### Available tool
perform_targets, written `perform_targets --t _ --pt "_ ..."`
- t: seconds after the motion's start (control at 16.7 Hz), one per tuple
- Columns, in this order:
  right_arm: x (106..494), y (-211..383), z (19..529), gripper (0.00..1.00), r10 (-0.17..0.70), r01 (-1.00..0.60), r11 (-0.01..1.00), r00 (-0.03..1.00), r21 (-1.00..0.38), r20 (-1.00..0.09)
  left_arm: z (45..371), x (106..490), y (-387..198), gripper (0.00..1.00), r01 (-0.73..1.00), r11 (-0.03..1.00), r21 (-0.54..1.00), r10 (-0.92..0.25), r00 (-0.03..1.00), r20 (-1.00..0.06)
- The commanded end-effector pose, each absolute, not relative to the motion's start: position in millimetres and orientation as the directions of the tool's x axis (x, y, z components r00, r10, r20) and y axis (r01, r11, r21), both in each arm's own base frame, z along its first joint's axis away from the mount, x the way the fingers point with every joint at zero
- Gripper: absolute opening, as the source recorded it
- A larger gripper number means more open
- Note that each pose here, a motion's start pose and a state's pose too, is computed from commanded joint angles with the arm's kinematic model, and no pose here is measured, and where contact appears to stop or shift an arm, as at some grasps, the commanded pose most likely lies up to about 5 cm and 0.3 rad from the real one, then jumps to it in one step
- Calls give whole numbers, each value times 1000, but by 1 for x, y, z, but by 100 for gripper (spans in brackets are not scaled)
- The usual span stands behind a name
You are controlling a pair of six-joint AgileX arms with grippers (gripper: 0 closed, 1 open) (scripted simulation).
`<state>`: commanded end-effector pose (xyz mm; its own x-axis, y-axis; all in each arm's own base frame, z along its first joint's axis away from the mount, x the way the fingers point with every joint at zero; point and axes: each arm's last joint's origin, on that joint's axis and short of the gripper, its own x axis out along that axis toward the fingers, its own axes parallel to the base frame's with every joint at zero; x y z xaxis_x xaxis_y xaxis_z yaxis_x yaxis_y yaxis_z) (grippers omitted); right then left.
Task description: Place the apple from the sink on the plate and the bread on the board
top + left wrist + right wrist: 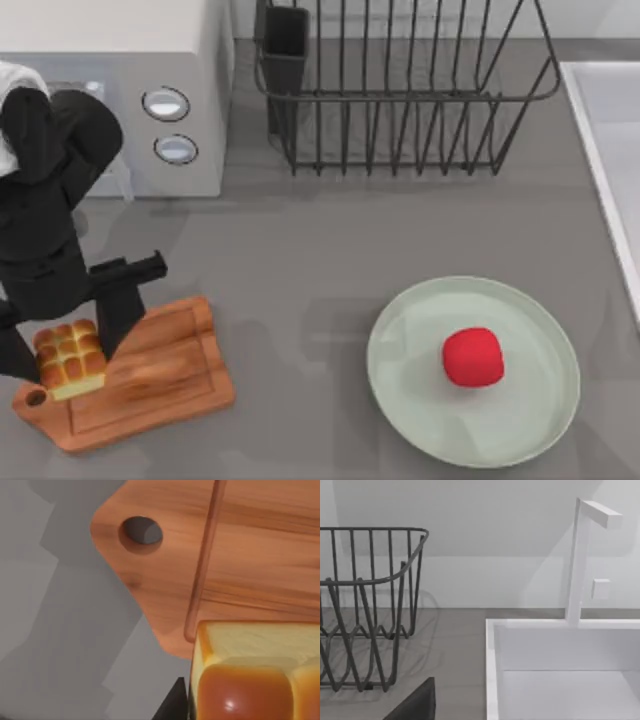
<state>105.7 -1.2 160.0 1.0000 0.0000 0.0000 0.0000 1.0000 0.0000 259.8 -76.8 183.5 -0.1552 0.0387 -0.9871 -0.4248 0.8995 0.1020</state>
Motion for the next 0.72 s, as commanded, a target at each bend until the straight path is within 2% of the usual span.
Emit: perform_targets --t 0.18,0.36,0.54,0.72 --pt "106 -1 160 100 0 0 1000 1000 0 0 180 255 -85 0 -680 724 119 29 -142 -989" --pt "106 -1 160 100 0 0 1000 1000 0 0 179 254 -88 0 -867 488 100 10 -109 -994" --pt "106 -1 160 100 0 0 1000 1000 0 0 180 256 -85 0 -965 257 55 -14 -60 -998" --pt "106 -1 160 100 0 0 1000 1000 0 0 182 258 -81 0 -997 77 9 -35 -12 -999"
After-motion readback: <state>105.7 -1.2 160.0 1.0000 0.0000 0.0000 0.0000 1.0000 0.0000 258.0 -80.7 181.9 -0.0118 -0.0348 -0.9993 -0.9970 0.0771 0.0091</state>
